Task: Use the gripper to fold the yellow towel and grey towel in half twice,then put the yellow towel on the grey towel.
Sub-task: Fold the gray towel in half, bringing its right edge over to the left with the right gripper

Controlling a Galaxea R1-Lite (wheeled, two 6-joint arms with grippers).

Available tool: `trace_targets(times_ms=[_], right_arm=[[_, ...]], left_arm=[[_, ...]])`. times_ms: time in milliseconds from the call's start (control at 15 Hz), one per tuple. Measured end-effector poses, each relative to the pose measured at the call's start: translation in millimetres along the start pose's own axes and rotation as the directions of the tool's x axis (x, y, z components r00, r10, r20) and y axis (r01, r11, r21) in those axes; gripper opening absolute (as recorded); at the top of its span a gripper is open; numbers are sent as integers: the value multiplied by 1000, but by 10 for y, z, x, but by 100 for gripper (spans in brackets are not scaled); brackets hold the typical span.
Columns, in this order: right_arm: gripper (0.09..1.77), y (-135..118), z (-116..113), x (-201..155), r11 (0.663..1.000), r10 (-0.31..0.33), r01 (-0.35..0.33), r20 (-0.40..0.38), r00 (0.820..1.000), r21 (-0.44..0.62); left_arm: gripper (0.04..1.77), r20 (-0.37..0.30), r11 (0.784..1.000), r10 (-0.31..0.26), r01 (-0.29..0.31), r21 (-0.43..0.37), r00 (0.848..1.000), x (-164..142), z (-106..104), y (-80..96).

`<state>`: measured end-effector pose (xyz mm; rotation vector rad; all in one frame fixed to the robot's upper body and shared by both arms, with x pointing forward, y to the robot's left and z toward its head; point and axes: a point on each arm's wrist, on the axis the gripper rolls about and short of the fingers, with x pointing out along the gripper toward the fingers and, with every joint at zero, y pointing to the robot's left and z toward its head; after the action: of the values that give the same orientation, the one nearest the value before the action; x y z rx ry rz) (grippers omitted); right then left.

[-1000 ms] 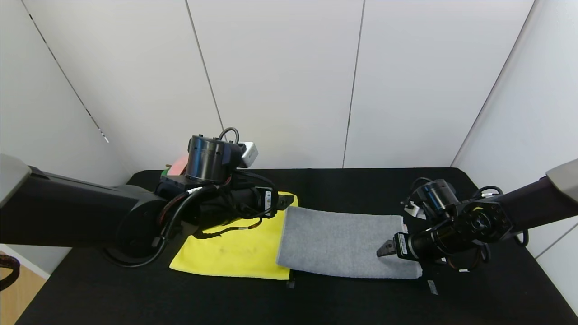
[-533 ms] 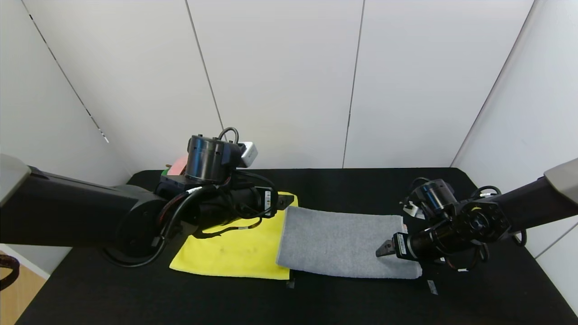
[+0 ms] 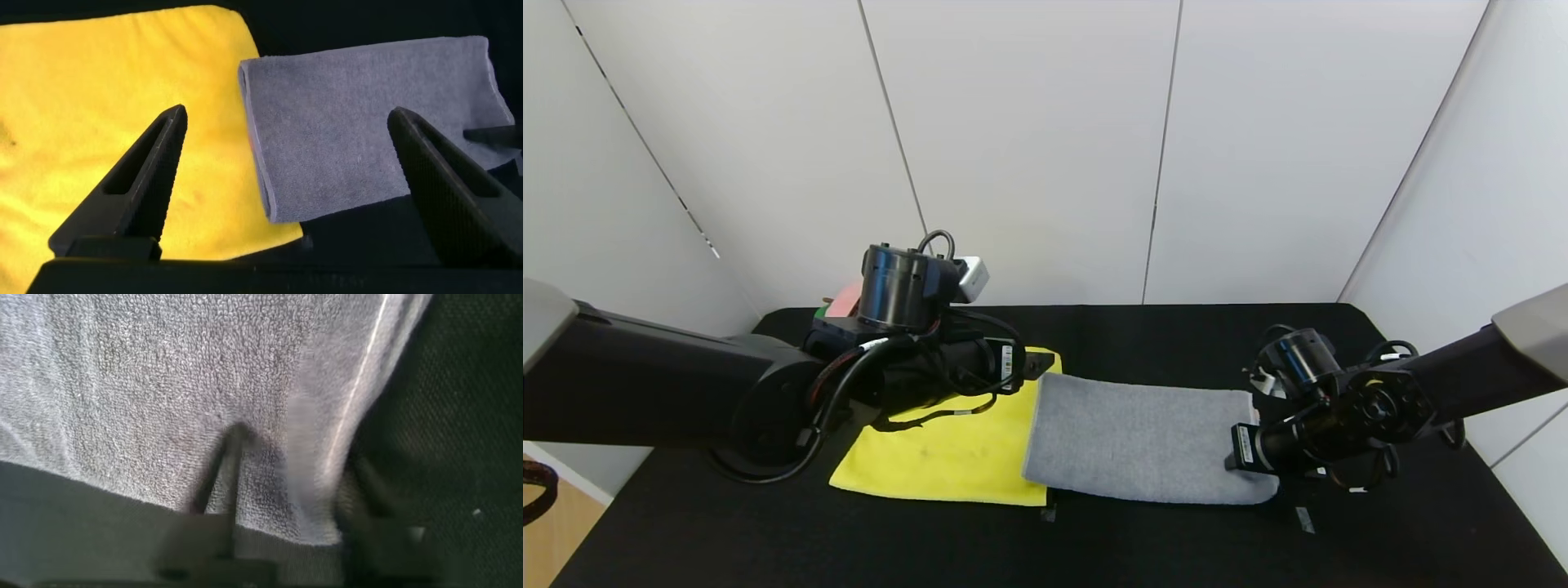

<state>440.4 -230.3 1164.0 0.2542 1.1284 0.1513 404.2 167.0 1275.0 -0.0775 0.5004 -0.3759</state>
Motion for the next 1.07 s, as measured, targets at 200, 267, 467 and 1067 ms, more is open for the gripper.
trace_targets(times_ms=[200, 267, 467, 1067], right_arm=[[14, 12, -8, 18, 1000, -1, 1, -2, 1000, 6], [14, 11, -8, 20, 1000, -1, 1, -2, 1000, 6], [14, 2, -4, 17, 1000, -1, 1, -2, 1000, 11], [14, -203, 140, -252, 998, -4, 0, 66, 998, 65]], left_arm=[[172, 0, 1000, -1, 1, 0, 1000, 0, 1, -2], [172, 0, 1000, -1, 1, 0, 1000, 0, 0, -2], [172, -1, 1000, 0, 0, 0, 1000, 2, -2, 0], [172, 1, 1000, -1, 1, 0, 1000, 2, 4, -3]])
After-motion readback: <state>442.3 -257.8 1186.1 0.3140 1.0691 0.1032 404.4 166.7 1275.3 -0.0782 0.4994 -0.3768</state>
